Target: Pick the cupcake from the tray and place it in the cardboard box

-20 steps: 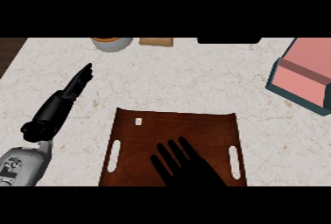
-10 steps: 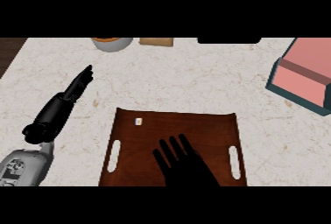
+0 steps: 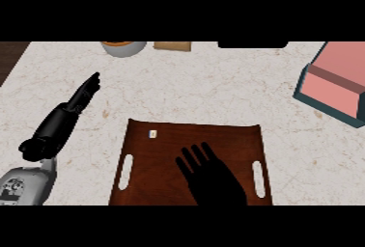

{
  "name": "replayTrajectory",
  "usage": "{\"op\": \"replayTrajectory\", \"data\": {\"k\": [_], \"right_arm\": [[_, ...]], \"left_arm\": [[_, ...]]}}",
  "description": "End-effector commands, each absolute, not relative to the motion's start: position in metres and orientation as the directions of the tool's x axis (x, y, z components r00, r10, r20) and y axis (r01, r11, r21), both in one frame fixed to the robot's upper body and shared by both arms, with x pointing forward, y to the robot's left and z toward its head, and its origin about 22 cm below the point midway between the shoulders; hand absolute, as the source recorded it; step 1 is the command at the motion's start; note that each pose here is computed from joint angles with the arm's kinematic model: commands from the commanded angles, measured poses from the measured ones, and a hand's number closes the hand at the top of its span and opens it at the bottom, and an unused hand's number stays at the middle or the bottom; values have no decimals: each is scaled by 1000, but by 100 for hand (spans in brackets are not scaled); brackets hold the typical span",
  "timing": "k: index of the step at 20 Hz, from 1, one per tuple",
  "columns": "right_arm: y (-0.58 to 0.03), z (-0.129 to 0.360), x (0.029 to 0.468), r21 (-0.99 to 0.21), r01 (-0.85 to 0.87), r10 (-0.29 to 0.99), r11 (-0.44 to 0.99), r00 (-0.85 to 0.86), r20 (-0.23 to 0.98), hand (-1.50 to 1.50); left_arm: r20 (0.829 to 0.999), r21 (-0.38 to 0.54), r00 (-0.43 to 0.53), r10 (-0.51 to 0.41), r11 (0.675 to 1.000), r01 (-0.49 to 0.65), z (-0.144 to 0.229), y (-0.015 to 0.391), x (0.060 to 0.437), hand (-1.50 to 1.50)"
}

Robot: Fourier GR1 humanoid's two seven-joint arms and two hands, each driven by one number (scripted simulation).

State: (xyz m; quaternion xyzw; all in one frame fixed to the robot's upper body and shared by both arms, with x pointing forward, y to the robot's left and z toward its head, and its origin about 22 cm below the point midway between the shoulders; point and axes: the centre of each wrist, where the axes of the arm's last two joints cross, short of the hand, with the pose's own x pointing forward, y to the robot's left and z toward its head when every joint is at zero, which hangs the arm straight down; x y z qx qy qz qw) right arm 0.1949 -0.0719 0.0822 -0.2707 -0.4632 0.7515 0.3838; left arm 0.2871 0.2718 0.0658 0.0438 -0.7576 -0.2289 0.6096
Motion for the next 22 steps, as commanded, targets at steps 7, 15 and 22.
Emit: {"op": "replayTrajectory", "data": {"k": [7, 15, 22], "right_arm": [[-74, 68, 200, -896, -310, 844, -318, -523, -118, -150], [-77, 26, 217, -891, -326, 819, -317, -568, -84, 150], [-71, 42, 221, -947, -159, 730, -278, -676, -100, 150]], "left_arm": [[901, 410, -246, -357, 887, 213, 56, 269, 307, 0], [895, 416, -261, -361, 887, 202, 66, 251, 296, 0], [901, 407, -252, -352, 887, 217, 72, 269, 302, 0]]}}
